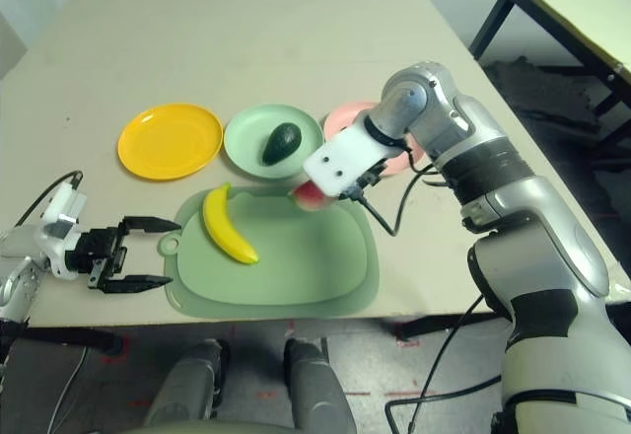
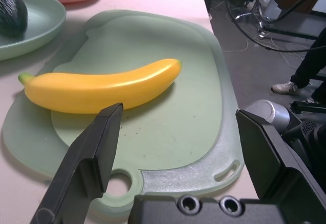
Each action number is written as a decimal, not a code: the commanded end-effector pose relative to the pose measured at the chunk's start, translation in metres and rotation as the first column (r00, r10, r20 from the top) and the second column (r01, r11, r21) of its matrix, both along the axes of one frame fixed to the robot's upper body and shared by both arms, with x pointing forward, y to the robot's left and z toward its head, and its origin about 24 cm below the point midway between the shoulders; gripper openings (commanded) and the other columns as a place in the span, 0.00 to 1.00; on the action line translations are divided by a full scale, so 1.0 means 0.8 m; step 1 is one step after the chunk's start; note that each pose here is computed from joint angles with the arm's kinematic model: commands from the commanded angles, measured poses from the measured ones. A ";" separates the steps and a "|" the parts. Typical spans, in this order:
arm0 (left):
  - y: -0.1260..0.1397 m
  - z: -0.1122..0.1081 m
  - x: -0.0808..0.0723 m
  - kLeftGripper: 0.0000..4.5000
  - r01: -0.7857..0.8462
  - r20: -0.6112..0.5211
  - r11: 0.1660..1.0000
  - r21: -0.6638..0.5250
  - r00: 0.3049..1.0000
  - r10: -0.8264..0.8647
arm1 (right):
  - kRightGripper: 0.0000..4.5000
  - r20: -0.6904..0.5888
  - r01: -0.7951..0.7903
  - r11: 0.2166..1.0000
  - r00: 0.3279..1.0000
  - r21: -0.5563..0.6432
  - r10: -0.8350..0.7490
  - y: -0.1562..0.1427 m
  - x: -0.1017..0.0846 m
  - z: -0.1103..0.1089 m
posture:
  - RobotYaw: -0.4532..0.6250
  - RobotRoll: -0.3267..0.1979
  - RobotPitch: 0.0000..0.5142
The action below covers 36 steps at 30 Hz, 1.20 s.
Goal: Place the fruits into color-matched plates.
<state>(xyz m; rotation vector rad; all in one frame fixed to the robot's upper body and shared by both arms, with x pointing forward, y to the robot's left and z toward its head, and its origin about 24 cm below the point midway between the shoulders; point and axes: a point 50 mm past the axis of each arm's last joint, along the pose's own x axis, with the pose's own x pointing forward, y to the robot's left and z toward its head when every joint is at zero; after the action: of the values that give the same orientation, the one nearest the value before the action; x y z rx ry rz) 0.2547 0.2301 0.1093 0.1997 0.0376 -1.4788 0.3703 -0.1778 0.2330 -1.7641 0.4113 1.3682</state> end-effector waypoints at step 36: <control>0.007 0.007 0.000 1.00 0.009 0.005 0.999 0.033 1.000 -0.009 | 0.99 0.034 0.138 0.969 0.988 0.203 -0.148 -0.032 -0.003 0.062 | 0.43 0.62 0.38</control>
<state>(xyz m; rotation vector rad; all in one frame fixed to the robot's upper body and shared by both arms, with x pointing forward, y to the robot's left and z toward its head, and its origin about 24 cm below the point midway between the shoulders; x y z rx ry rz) 0.2553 0.2326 0.1151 0.2122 0.0392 -1.4861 0.3759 -0.2050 0.2758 -1.6637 0.3852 1.1433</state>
